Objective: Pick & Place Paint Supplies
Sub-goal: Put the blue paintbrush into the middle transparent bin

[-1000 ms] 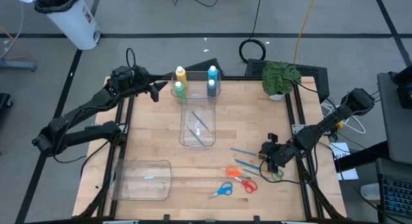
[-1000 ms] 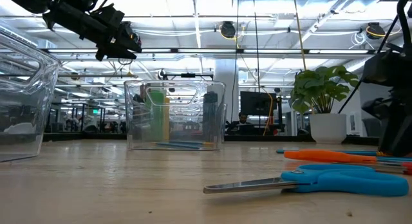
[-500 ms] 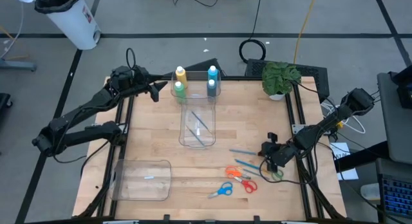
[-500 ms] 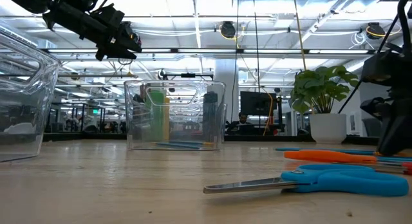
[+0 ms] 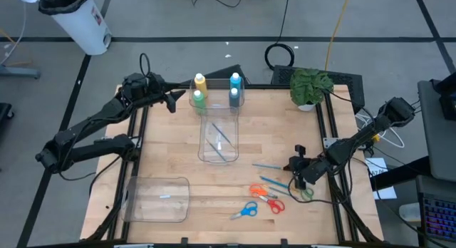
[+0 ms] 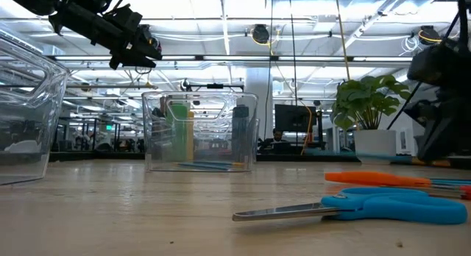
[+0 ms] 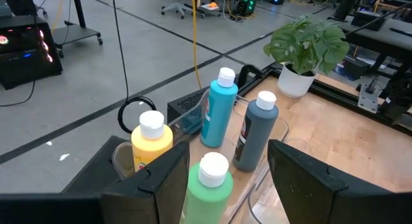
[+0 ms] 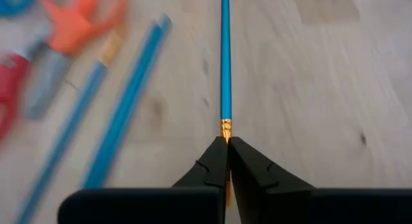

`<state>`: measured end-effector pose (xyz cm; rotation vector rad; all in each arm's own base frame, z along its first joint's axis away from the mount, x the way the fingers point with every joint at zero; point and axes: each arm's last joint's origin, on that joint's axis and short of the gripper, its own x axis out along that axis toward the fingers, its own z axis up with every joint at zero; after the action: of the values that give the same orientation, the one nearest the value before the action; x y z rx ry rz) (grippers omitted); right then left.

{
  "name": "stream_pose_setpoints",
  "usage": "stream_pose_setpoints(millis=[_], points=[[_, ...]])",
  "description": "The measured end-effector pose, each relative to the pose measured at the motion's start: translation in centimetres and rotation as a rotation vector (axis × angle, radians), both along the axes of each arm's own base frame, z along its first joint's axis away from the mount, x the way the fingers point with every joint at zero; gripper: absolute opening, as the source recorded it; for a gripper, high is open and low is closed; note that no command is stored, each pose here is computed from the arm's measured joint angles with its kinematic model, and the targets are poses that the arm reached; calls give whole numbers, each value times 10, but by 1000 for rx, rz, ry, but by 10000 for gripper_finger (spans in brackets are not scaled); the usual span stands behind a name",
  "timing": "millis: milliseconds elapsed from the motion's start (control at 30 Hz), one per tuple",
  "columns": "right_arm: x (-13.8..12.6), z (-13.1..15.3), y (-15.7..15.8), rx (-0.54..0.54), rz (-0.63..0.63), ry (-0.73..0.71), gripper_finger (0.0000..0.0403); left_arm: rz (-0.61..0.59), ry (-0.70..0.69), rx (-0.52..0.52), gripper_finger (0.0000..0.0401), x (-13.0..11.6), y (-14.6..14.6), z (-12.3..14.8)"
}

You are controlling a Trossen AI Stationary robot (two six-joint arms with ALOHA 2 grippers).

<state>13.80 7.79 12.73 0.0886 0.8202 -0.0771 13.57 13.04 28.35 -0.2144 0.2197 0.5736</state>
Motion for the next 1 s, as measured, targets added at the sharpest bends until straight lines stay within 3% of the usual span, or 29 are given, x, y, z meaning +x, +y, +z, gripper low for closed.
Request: stream_pose_setpoints(millis=[233, 600, 833, 1000], points=[[2, 28, -2, -29, 4, -173, 0, 0, 0, 0, 214, 0, 0, 0], [14, 76, -32, -190, -92, -543, 0, 0, 0, 0, 214, 0, 0, 0], [22, 84, -66, -178, -92, -601, 0, 0, 0, 0, 214, 0, 0, 0], [25, 95, -85, -128, -47, -721, 0, 0, 0, 0, 214, 0, 0, 0]])
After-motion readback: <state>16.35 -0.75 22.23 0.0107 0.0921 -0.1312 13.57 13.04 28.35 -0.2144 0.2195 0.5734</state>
